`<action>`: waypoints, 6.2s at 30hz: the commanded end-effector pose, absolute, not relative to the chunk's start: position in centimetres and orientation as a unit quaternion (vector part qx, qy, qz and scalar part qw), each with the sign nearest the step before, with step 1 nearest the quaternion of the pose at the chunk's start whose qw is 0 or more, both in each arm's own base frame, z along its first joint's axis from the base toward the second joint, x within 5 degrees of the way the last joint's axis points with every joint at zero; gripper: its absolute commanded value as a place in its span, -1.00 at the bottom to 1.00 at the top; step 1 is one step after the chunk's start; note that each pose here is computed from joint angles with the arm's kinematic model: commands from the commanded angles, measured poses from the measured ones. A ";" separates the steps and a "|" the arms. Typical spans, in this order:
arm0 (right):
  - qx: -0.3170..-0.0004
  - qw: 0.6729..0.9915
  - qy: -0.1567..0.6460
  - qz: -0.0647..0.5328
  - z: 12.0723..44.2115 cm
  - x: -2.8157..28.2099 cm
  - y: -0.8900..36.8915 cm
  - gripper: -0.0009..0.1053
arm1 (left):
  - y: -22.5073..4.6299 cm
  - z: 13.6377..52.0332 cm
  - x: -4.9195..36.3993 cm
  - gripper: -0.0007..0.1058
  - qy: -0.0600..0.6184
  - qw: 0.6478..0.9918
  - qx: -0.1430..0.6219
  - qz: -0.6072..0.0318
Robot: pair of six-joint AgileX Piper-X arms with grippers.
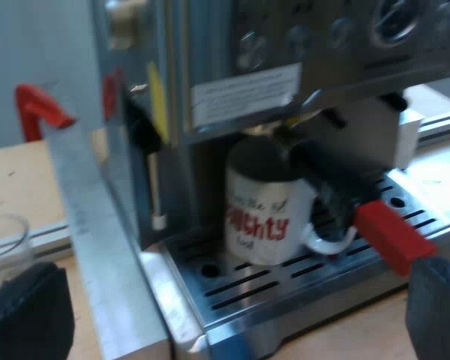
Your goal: Remove mug from coffee machine
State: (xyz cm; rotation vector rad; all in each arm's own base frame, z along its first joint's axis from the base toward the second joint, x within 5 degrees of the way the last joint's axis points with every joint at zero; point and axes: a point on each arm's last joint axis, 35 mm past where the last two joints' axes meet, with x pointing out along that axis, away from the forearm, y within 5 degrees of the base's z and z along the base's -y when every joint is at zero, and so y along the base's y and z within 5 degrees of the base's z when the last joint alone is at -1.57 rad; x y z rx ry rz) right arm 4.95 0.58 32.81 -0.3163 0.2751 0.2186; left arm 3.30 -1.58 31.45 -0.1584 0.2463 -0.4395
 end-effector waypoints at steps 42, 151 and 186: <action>-0.233 0.874 0.111 0.412 31.1 11.7 6.8 0.01 | -5.0 22.6 11.0 0.71 0.205 0.912 -0.034 -0.352; -0.124 0.936 0.056 0.326 14.7 24.2 25.6 -0.86 | -5.2 21.9 11.0 0.71 0.190 0.903 -0.047 -0.383; -0.179 0.934 0.120 0.285 18.4 15.9 20.4 -0.98 | -5.4 22.7 10.9 0.71 0.199 0.887 -0.094 -0.405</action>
